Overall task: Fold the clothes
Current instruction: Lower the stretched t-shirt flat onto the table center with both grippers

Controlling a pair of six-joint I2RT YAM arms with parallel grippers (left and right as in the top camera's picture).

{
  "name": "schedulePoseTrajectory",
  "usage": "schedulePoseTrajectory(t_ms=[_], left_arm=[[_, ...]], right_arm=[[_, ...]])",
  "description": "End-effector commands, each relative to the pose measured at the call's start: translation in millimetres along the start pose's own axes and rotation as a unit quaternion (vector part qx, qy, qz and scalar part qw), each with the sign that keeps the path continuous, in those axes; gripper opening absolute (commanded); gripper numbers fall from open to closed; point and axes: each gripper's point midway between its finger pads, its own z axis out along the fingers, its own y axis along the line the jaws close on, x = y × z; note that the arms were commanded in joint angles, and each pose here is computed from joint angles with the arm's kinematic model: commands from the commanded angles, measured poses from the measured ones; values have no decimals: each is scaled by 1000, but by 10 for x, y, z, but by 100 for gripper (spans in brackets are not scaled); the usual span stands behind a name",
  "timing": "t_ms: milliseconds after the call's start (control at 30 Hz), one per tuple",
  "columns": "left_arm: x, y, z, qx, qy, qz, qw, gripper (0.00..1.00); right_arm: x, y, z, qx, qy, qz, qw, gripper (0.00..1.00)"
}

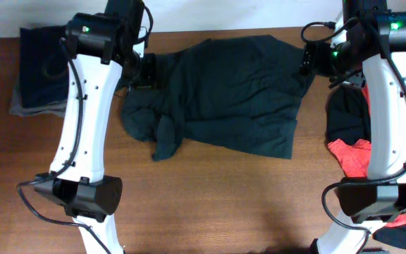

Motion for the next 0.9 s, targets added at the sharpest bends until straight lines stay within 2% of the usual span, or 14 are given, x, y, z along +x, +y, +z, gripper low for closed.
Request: schedulePoseTrajectory(t_ms=[0,133,300,400,633,867], left_arm=[[130,163,273,-41,42,-7,998,99],[440,0,679,6,123,-12,992,99],[720,-59,1047,27,180,-19,983,99],[893,-174,1205,65,213,-27,975,95],[1145,-202,1493,82,246,-30,965,94],[1317,-199,1701,89,260,-35,961,91]], right_arm=[[116,-51,81,13,24,-16,1000,92],[336,-79,390,14,81,-11,997,92],[555,9,834,-22,130,0,991,89],[684,-30,1085,-17,148,13,989,88],[1033,-146,1537,-10,188,24,982,86],[1226,-310,1745,-7,208,44,977,86]])
